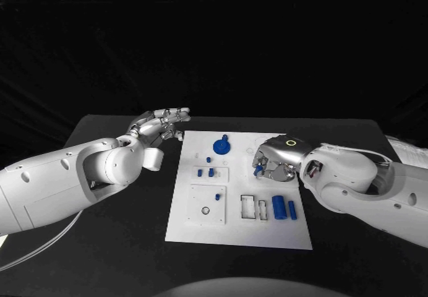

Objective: Assemble the parts on the task board

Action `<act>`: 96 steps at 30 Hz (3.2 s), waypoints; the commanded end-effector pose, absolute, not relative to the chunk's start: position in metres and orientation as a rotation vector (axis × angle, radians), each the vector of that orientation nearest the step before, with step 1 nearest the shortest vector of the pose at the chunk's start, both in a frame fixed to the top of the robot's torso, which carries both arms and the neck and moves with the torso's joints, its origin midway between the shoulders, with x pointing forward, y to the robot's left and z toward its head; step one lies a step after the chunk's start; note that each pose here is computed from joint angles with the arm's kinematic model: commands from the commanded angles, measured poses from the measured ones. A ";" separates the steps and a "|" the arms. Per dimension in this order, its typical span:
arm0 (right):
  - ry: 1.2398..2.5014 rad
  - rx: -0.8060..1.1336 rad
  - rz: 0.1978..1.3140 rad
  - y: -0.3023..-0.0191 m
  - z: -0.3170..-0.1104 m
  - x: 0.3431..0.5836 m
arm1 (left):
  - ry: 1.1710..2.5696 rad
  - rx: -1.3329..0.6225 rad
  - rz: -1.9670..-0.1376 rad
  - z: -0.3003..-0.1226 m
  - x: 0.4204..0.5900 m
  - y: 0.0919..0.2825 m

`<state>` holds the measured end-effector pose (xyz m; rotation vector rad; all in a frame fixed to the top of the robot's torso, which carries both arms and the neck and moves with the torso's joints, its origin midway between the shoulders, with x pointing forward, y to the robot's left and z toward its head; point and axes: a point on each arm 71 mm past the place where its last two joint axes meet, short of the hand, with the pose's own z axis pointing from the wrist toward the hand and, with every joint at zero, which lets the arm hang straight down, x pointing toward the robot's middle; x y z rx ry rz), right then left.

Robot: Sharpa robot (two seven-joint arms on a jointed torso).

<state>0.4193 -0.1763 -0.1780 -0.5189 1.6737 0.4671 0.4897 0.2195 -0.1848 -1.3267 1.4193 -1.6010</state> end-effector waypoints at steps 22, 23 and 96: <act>1.619 -0.576 0.910 -0.078 -0.196 0.368 | 1.434 -1.312 -1.636 -0.184 0.489 0.213; 1.625 -0.581 0.921 -0.074 -0.199 0.367 | 1.435 -1.312 -1.636 -0.184 0.489 0.213; 1.592 -0.582 0.857 -0.061 -0.228 0.369 | 1.466 -1.309 -1.643 -0.185 0.488 0.211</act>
